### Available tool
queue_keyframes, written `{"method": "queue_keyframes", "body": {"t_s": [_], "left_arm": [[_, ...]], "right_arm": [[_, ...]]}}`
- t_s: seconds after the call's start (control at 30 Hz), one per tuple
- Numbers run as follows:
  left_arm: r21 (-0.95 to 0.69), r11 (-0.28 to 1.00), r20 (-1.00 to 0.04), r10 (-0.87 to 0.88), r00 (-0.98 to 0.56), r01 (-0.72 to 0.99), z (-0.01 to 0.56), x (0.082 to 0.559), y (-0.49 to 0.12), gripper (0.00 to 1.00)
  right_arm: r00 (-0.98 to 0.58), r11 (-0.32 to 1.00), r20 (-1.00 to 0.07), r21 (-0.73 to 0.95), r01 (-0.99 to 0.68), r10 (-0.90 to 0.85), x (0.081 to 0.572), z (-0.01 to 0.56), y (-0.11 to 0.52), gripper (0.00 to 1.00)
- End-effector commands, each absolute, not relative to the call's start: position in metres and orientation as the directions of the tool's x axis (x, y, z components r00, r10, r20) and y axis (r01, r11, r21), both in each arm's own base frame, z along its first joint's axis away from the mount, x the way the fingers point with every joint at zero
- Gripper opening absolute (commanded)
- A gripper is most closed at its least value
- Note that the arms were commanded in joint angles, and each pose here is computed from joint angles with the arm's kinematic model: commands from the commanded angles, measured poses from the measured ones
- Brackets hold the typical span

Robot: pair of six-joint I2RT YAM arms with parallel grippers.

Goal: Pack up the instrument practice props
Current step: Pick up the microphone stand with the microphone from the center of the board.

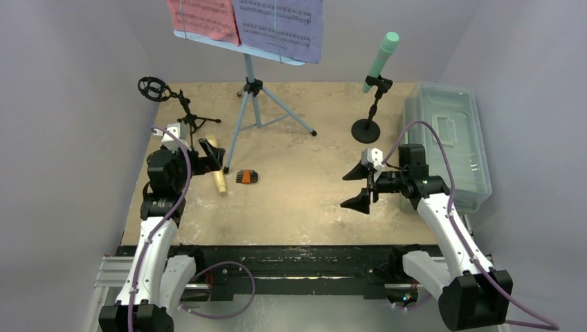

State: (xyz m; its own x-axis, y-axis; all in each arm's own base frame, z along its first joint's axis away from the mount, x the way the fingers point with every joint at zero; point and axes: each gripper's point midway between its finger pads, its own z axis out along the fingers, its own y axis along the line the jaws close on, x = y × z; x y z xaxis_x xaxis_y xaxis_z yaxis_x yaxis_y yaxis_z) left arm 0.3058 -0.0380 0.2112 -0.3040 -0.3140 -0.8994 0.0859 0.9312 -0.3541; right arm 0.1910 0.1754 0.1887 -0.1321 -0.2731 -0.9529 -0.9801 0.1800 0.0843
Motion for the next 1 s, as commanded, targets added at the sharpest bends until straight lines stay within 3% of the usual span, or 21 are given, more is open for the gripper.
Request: {"method": "queue_keyframes", "body": {"t_s": [0.0, 0.6, 0.97], "left_arm": [[-0.363, 0.918, -0.908, -0.311, -0.28, 0.159, 0.222, 0.303, -0.049, 1.0], [-0.375, 0.896, -0.918, -0.322, -0.233, 0.238, 0.24, 0.297, -0.061, 1.0], [-0.375, 0.891, -0.918, -0.32, -0.232, 0.255, 0.242, 0.296, -0.063, 1.0]], "right_arm": [[-0.068, 0.178, -0.955, 0.016, -0.984, -0.289, 0.195, 0.2, 0.169, 0.91], [-0.08, 0.227, -0.955, 0.014, -0.974, -0.284, 0.206, 0.209, 0.156, 0.99], [-0.038, 0.246, -0.921, -0.064, -0.967, -0.389, 0.21, 0.231, 0.143, 0.99]]}}
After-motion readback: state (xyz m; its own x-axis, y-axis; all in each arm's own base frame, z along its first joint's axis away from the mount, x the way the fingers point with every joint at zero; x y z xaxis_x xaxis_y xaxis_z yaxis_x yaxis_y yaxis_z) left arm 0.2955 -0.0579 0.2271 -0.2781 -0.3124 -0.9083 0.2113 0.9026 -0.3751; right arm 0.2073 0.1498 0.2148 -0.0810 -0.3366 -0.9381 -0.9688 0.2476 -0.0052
